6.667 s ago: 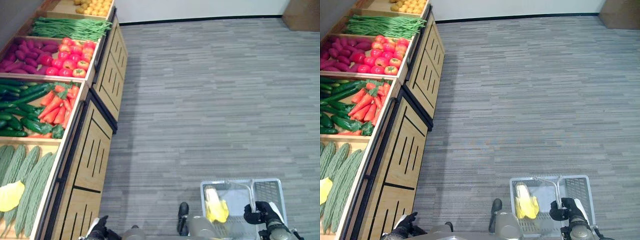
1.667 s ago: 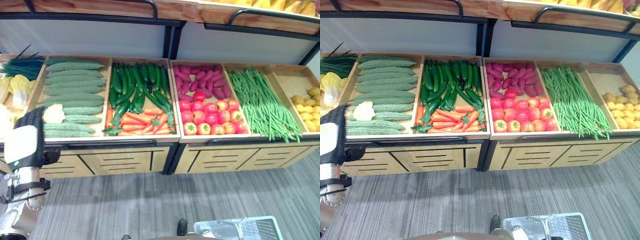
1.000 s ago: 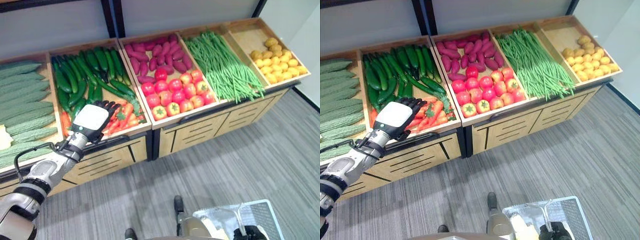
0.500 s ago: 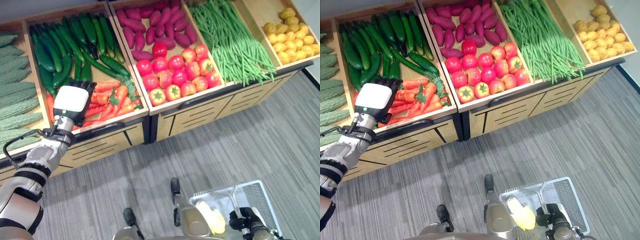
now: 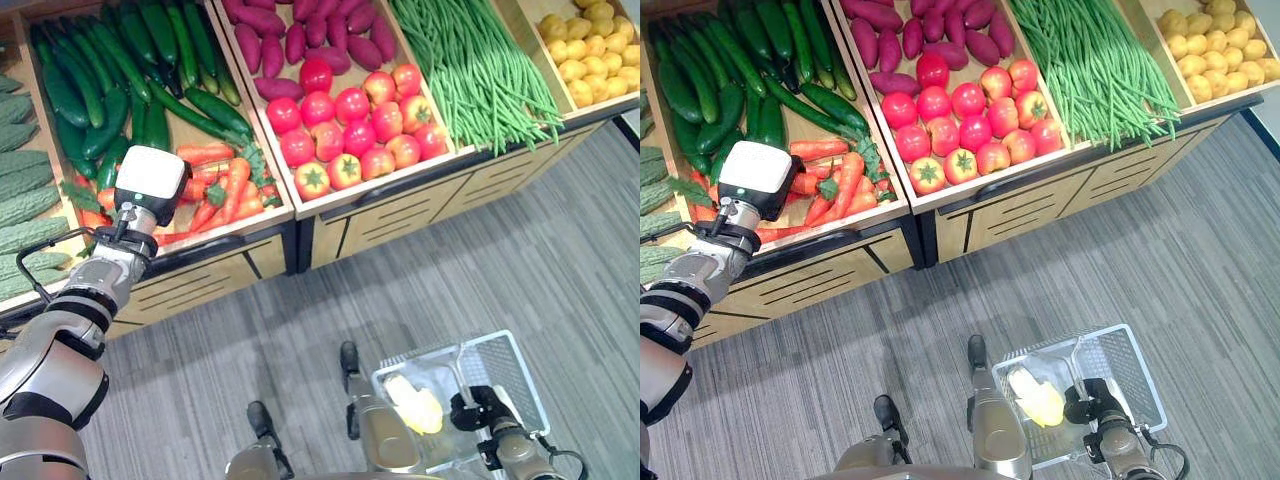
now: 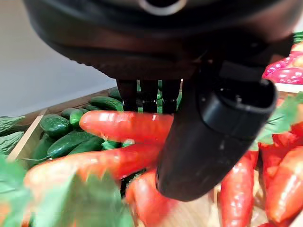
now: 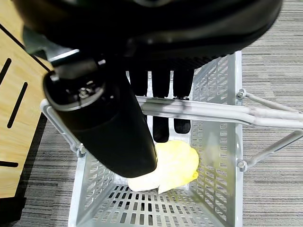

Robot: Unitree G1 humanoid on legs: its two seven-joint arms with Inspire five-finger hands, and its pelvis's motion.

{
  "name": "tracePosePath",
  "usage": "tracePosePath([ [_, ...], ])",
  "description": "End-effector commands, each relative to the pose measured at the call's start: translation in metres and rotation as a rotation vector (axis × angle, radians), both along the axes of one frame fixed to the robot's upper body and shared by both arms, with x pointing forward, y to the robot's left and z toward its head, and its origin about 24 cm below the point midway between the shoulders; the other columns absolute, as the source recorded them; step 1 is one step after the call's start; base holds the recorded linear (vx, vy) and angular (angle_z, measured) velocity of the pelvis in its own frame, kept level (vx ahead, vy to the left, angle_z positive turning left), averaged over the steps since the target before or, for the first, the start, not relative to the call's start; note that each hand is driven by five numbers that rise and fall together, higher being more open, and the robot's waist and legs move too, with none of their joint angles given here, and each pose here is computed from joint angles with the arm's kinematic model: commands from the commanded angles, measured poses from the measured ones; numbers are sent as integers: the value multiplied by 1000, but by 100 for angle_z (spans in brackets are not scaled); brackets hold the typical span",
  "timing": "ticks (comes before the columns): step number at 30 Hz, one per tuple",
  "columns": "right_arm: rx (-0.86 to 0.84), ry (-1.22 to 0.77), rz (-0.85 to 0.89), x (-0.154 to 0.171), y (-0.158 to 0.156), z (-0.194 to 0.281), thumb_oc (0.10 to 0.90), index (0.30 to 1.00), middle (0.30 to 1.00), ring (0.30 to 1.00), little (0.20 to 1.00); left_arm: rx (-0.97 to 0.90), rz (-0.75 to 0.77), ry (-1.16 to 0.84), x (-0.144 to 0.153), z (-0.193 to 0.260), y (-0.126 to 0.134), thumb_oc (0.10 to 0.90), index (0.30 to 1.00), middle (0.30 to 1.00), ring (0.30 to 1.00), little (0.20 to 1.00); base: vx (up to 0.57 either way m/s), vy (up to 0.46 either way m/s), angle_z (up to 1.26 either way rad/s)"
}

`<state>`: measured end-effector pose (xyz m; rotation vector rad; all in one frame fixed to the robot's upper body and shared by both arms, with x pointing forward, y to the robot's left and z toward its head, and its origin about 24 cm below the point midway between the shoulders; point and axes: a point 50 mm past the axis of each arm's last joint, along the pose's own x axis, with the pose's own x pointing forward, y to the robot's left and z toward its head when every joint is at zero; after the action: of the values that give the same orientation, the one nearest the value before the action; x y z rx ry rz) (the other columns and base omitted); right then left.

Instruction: Get the vegetables into the basket

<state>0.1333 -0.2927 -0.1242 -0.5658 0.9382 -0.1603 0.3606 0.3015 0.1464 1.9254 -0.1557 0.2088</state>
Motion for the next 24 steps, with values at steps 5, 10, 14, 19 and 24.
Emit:
tracePosePath([
  [5,-128,48,3,-19,-32,9,400,300,300,300,300,1,53,-115,-2,26,16,400,300,300,300,300,-1,0,-1],
  [10,-114,74,-16,-27,-30,5,400,300,300,300,300,-53,-16,-253,-4,49,5,400,300,300,300,300,7,-3,2],
  [14,-100,95,-13,-34,-25,0,400,300,300,300,300,-130,-32,-402,-13,65,8,400,300,300,300,300,12,-7,6],
  [19,-95,117,-11,-39,-22,-3,400,300,300,300,300,-327,-109,-599,-24,88,0,400,300,300,300,300,12,-1,1],
  [24,-100,120,-11,-40,-23,-2,400,300,300,300,300,-488,-185,-641,-30,90,-10,400,300,300,300,300,0,0,0],
])
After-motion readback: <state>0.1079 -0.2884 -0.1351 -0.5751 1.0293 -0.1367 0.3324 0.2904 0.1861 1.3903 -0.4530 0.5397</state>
